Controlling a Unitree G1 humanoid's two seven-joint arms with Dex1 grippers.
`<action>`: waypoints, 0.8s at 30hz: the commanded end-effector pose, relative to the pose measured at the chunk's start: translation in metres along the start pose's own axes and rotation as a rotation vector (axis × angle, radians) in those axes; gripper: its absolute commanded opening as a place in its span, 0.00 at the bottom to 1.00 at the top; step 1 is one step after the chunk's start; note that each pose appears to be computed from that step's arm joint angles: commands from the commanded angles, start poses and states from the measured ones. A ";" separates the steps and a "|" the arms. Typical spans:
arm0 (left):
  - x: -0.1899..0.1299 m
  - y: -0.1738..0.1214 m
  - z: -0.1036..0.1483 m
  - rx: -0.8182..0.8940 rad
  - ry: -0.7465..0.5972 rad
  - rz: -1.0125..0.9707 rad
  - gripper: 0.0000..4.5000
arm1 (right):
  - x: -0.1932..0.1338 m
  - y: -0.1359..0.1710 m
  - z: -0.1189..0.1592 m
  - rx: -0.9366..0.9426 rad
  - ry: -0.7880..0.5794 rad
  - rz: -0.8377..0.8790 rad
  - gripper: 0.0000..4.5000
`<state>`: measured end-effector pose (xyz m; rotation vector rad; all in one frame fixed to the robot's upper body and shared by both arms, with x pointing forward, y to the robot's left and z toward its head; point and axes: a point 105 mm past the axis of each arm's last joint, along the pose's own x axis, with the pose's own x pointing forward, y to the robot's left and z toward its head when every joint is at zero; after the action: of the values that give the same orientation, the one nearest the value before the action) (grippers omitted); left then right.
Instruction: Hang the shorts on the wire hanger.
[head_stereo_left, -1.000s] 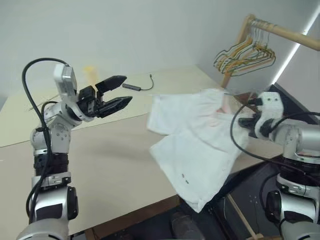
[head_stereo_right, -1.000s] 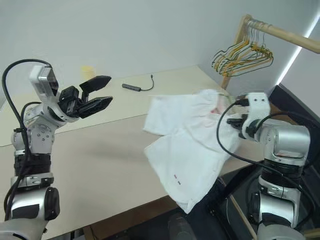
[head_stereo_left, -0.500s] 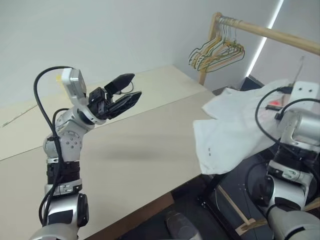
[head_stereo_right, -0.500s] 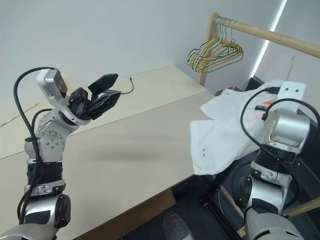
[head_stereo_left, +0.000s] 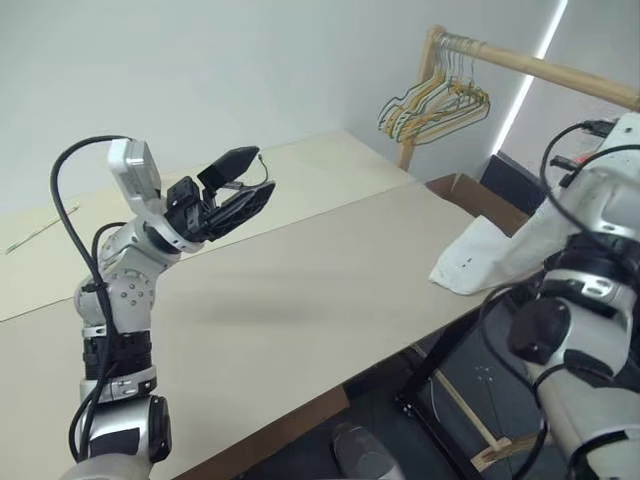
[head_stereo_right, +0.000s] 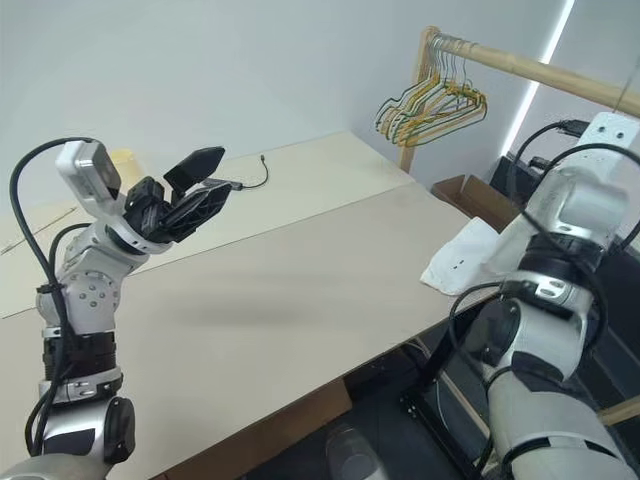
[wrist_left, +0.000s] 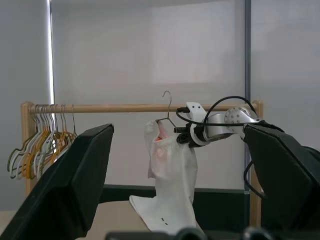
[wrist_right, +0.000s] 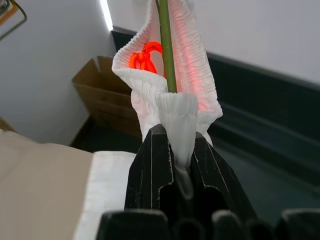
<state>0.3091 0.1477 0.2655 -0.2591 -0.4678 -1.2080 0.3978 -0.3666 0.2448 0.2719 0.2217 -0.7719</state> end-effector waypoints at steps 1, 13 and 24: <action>0.000 -0.005 0.010 0.046 -0.007 -0.013 1.00 | -0.001 -0.007 0.027 0.144 -0.035 -0.002 0.01; -0.002 -0.006 0.010 0.043 0.006 -0.015 1.00 | 0.005 -0.014 0.007 0.172 0.145 -0.080 0.01; -0.002 -0.009 0.010 0.034 -0.005 -0.033 1.00 | 0.001 -0.013 -0.004 0.068 0.138 -0.137 0.45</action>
<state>0.3050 0.1507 0.2623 -0.2522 -0.4553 -1.2090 0.3916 -0.3710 0.2183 0.3981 0.4175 -0.8768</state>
